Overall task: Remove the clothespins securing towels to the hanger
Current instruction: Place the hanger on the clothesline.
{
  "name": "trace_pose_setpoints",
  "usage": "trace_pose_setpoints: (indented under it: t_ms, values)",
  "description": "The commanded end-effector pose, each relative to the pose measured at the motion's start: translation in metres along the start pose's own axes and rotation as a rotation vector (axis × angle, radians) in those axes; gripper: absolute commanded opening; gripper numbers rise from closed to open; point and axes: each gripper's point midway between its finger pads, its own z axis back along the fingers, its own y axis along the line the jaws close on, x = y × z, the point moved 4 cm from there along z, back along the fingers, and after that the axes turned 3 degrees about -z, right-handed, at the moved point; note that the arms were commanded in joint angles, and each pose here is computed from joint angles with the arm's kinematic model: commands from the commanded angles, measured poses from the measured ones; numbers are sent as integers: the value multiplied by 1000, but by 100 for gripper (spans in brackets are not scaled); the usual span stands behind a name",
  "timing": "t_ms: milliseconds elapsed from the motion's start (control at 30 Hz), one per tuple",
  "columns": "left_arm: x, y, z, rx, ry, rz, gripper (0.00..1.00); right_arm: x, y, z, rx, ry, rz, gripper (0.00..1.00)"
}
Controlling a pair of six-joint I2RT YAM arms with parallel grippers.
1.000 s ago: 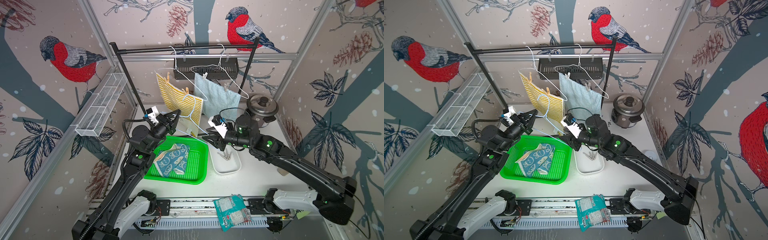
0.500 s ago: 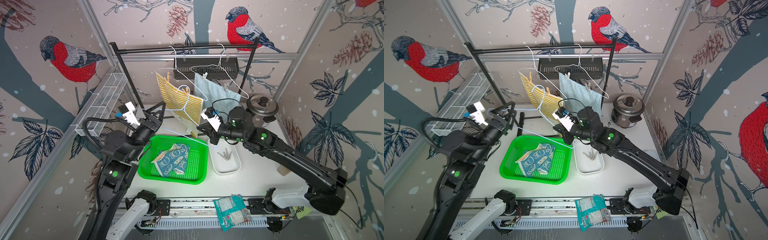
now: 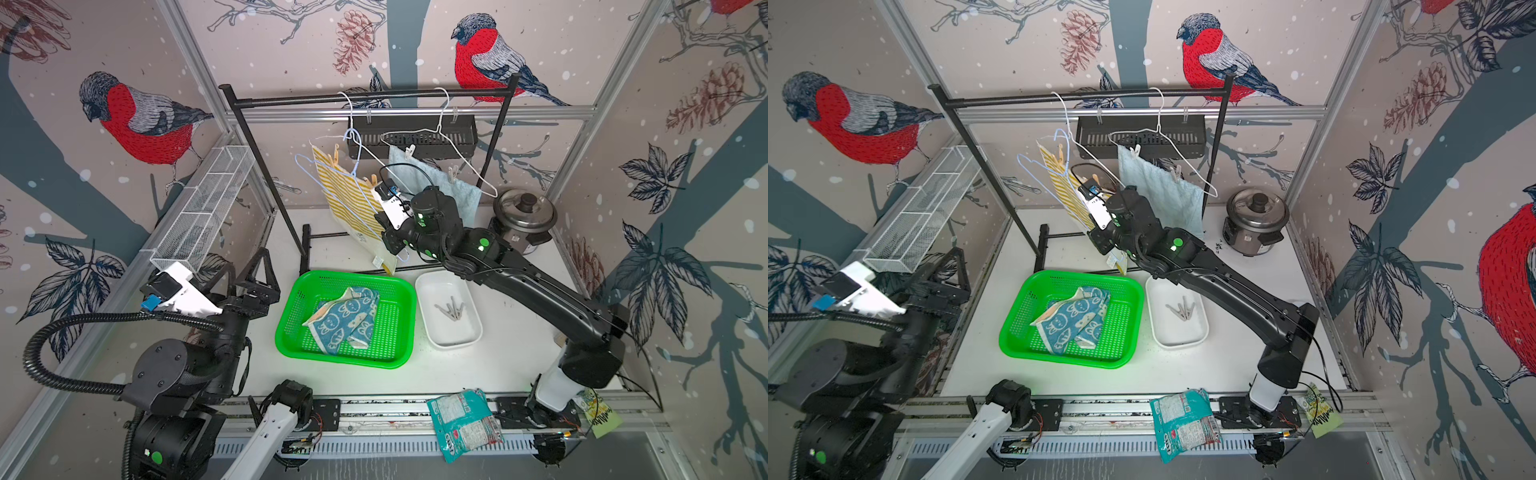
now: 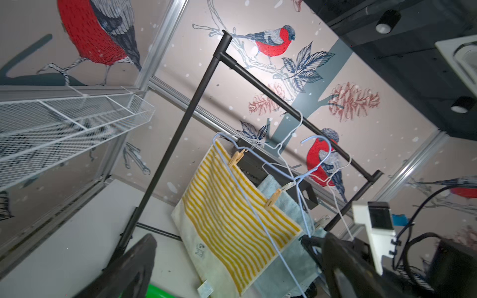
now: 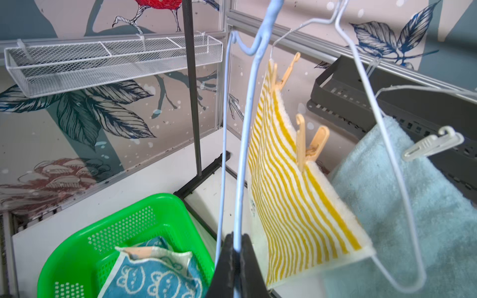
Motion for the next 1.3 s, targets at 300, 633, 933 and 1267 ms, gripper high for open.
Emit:
trace_pose_setpoints:
  t_ms: [300, 633, 933, 1267]
  values:
    - [-16, 20, -6, 127, 44, -150, 98, 42, -3, -46, -90, -119, 63, 0]
    - [-27, 24, -12, 143, 65, -168, 99, 66, -11, -73, -72, -260, 55, 0]
    - [-29, 26, -17, 164, 69, -182, 99, 67, -25, -92, -58, -320, 22, 0]
    - [-33, 28, -24, 183, 75, -185, 98, 64, -42, -108, -49, -355, -5, 0]
